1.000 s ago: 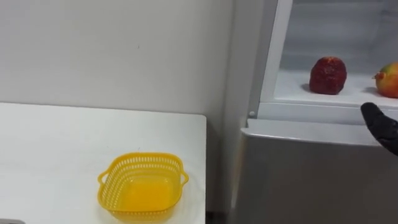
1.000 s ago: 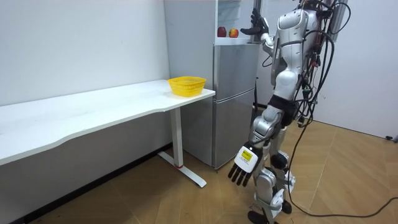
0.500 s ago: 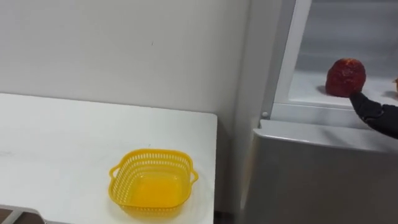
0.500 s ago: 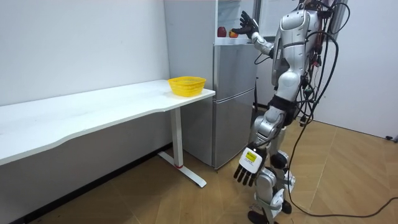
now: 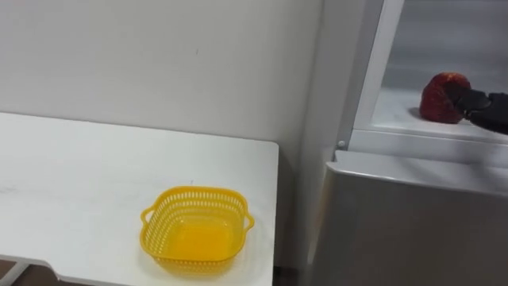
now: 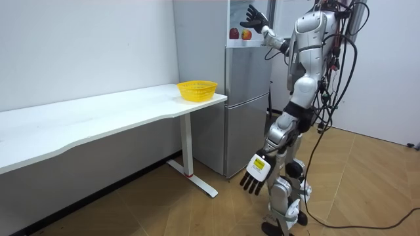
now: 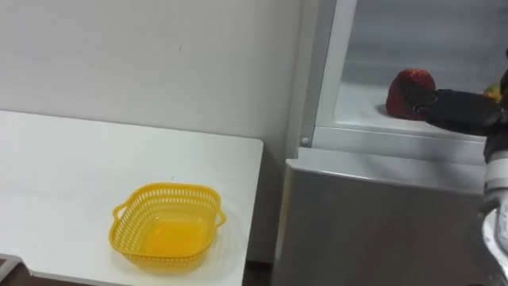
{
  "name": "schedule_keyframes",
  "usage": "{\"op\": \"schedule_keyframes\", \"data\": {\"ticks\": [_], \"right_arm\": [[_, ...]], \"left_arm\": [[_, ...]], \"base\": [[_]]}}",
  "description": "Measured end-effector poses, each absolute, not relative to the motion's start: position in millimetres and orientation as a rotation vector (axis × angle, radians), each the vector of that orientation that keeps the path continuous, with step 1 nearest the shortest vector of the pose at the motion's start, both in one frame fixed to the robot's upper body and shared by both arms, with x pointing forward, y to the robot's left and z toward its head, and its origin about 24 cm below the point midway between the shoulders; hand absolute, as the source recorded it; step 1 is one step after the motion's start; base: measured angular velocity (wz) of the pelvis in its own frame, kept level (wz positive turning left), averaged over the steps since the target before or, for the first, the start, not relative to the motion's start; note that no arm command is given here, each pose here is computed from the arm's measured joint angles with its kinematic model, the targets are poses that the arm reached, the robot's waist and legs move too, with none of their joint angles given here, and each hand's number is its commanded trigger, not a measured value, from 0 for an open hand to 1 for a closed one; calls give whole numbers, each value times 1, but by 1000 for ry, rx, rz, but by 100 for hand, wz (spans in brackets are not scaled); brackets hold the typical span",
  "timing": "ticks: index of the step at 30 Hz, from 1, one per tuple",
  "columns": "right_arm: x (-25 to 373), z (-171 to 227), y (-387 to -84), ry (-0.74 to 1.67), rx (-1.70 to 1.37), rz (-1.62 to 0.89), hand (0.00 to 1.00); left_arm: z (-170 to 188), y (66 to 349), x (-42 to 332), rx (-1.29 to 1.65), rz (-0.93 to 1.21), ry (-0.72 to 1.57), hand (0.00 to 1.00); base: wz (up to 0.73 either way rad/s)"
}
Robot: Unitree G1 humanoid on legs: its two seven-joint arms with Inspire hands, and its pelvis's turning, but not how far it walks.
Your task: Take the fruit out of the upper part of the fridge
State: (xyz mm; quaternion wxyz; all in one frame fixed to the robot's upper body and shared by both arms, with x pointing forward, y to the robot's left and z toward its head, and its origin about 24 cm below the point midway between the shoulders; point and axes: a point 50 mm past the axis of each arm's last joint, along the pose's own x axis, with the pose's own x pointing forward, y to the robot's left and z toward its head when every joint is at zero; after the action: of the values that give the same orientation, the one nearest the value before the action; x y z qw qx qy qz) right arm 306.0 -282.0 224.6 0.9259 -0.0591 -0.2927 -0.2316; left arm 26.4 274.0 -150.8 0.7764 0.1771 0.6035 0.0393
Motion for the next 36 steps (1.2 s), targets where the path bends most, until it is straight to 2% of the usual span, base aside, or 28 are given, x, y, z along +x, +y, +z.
{"op": "schedule_keyframes", "data": {"ticks": [8, 17, 26, 36], "right_arm": [[317, 228, -277, -558, -127, -388, 0], [334, 209, -305, -394, -117, -455, 0], [342, 223, -304, -387, -222, -391, 0], [346, 212, -311, -323, -236, -377, 0]], "left_arm": [[-150, 276, 26, 389, 90, 1316, 0], [-148, 282, 30, 400, 94, 1310, 0], [-144, 289, 39, 400, 104, 1292, 0], [-144, 289, 43, 403, 101, 1282, 0]], "base": [[1], [3], [-2], [0]]}}
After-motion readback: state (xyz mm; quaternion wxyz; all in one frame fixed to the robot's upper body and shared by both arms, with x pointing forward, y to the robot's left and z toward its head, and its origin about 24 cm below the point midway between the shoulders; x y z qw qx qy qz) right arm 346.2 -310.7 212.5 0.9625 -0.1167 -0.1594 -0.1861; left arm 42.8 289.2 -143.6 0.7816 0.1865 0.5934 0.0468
